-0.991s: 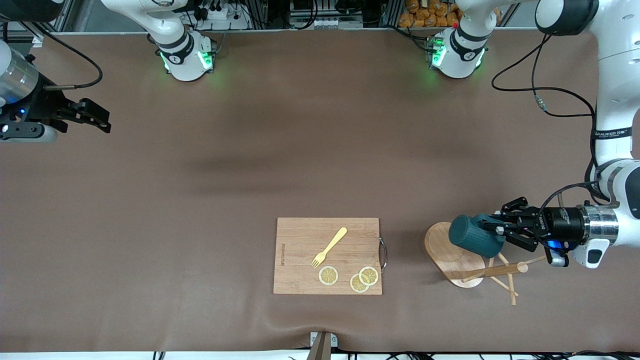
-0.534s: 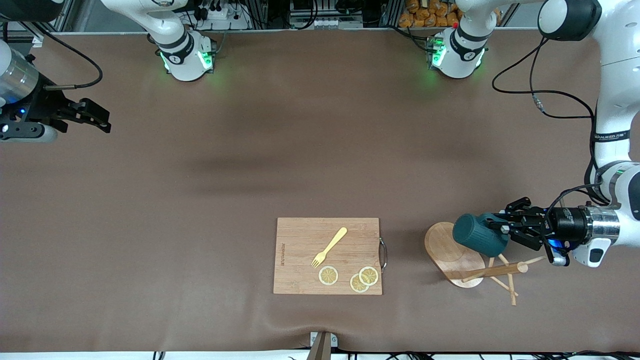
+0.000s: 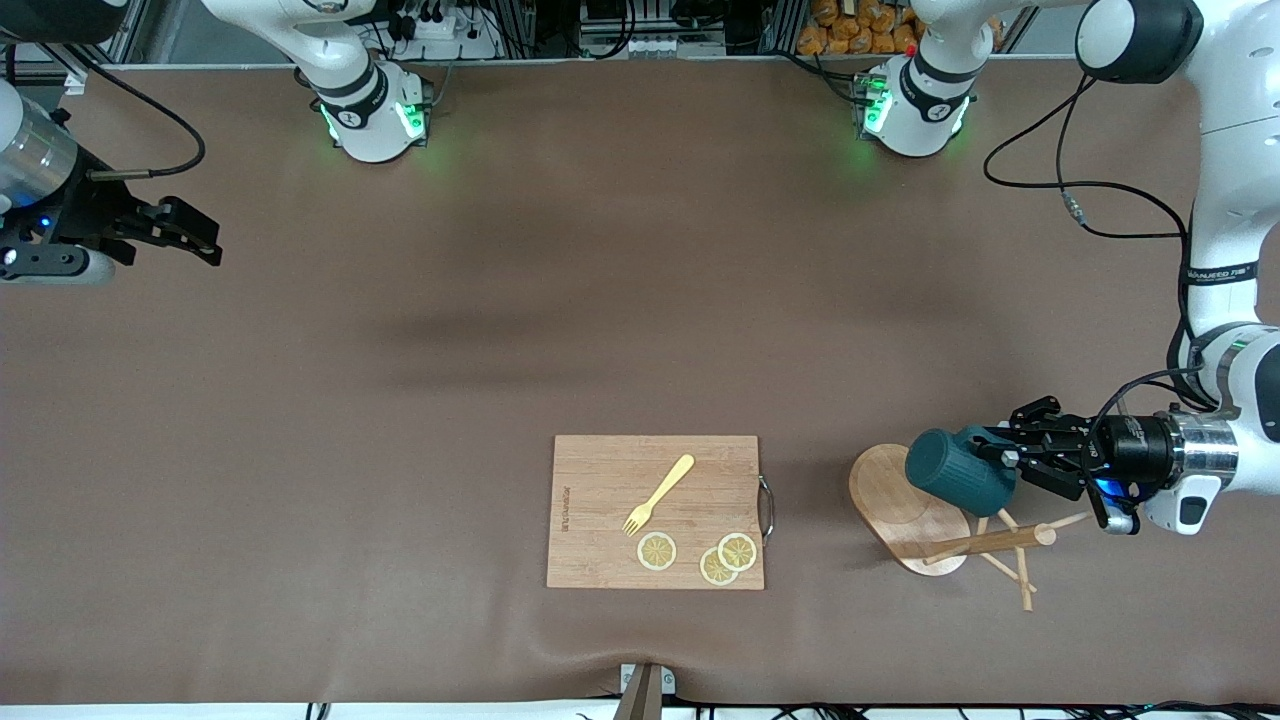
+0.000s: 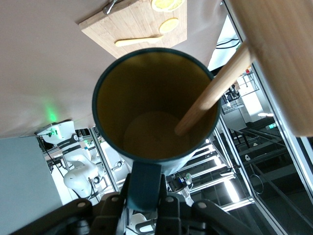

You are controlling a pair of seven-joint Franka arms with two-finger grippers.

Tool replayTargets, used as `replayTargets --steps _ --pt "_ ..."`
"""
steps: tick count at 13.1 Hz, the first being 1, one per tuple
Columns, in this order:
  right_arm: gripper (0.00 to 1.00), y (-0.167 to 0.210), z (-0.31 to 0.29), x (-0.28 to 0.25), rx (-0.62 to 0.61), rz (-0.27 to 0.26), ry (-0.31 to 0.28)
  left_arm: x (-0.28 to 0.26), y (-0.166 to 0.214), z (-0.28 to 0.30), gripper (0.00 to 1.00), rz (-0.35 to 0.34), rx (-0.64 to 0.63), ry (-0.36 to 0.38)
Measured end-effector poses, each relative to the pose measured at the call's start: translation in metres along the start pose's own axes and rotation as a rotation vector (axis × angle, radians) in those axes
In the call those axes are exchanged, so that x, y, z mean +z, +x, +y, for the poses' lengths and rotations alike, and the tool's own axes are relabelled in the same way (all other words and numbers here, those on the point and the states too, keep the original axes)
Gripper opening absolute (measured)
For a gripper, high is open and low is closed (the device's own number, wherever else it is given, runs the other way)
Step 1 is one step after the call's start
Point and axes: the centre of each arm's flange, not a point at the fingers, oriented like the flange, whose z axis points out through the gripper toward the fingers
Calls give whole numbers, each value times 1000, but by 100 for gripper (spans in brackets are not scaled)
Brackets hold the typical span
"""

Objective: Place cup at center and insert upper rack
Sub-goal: 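Slide the mug onto a mug-tree peg with the left gripper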

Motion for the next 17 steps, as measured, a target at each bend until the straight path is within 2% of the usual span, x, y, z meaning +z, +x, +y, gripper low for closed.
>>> replayTargets --steps 7,13,17 --pt "100 0 0 0 0 -1 0 -12 17 -10 21 -6 71 -29" --pt "100 0 0 0 0 -1 0 -20 15 -6 21 -36 82 -94" --pt "100 0 0 0 0 -2 0 -19 21 -8 21 -47 74 -106"
